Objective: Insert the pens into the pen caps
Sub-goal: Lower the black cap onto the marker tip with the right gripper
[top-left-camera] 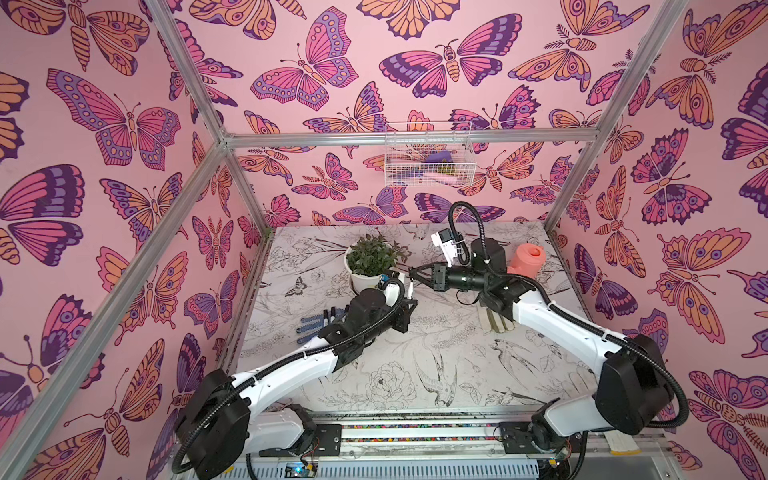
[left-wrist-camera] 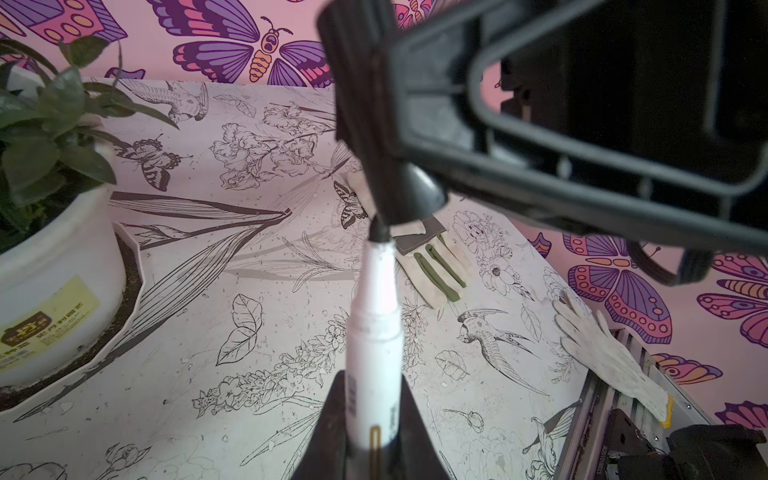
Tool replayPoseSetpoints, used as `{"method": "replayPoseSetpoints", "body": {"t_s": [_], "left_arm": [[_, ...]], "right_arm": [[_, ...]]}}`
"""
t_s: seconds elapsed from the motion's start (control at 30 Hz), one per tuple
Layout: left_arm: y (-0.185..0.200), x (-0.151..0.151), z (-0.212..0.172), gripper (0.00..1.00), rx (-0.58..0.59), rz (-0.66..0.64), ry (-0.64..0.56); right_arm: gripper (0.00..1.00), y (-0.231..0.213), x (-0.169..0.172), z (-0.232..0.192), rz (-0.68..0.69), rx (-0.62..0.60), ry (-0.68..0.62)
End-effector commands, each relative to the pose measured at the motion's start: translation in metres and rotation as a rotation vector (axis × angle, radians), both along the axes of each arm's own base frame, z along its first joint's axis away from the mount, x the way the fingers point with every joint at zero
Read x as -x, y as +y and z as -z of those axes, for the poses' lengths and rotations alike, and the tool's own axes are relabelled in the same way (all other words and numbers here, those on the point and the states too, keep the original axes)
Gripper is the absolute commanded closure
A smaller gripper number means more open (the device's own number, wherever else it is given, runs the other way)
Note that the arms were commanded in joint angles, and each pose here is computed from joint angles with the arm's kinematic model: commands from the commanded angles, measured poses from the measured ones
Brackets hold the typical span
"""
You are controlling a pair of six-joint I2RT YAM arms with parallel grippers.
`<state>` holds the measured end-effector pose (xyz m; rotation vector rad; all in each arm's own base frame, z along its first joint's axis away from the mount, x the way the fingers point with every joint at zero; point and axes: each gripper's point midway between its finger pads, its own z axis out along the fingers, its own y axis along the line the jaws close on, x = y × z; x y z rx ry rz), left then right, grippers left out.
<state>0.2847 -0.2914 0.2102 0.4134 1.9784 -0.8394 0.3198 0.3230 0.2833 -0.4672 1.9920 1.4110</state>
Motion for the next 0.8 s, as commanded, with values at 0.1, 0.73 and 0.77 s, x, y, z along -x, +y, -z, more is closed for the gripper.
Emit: {"method": "replayPoseSetpoints", "body": {"t_s": [0.1,0.73,0.77], "left_arm": [[-0.002,-0.001,-0.01,1.0,0.03,-0.004,-0.029],[0.0,-0.002,-0.012,1.0,0.034,-0.018,-0.033],[0.0,-0.002,-0.013,1.0,0.034,-0.02,-0.035]], "right_arm": [[0.96,0.001,-0.008,-0.027,0.019,-0.041,-0.092],[0.97,0.004,-0.007,-0.007,0.002,-0.002,-0.049],[0.96,0.003,-0.006,-0.005,0.002,0.001,-0.046]]}}
